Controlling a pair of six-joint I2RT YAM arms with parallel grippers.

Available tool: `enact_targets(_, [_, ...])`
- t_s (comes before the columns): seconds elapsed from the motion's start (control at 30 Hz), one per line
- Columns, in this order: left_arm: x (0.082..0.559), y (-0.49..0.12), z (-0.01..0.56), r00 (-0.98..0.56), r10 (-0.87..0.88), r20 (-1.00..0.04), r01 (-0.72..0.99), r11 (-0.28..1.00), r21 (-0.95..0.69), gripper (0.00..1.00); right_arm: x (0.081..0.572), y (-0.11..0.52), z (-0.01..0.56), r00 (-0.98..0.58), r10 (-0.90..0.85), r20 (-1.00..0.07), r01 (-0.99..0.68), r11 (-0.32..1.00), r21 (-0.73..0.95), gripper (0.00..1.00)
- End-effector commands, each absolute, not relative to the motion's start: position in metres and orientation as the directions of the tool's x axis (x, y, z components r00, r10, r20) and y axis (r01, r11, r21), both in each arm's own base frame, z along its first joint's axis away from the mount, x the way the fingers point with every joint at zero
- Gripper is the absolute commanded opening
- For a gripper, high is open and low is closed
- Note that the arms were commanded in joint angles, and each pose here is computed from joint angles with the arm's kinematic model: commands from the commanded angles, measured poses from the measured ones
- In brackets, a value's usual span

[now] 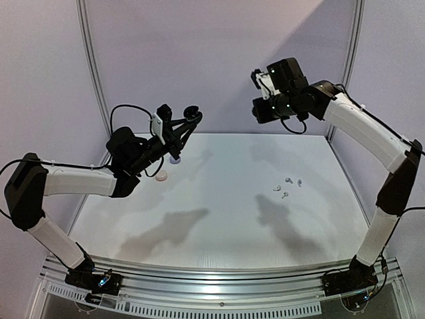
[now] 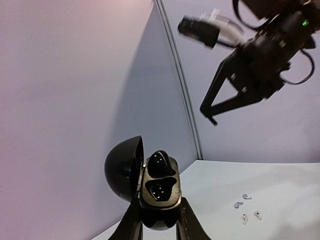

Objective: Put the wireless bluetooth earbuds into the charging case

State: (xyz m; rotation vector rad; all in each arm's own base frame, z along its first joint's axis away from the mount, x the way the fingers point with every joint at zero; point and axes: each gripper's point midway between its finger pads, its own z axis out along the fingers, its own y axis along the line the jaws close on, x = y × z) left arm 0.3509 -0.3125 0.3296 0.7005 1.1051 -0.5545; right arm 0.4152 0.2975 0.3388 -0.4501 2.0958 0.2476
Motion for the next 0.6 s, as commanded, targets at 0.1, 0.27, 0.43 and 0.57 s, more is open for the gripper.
enact_targets(0.1, [0.354,-0.310,0.347,0.434,-0.042,-0.900,0.632,0.726,0.271,0.00,0.370,0.382,0.435,-0.169,-0.108,-0.980,-0.612,0.791,0.019,0.00])
enact_targets(0.27, [0.355,-0.308,0.350,0.447,-0.031,-0.894,0.606,0.745,0.278,0.00,0.337,0.431,0.462,-0.088,0.009,-0.996,-0.740,0.669,0.072,0.00])
enact_targets(0.43, [0.351,-0.310,0.352,0.431,-0.062,-0.900,0.632,0.733,0.252,0.00,0.331,0.460,0.460,-0.082,0.051,-0.995,-0.789,0.607,0.096,0.00])
enact_targets(0.57, [0.351,-0.309,0.353,0.426,-0.072,-0.902,0.631,0.738,0.239,0.00,0.326,0.478,0.447,-0.096,0.038,-0.995,-0.832,0.545,0.102,0.00])
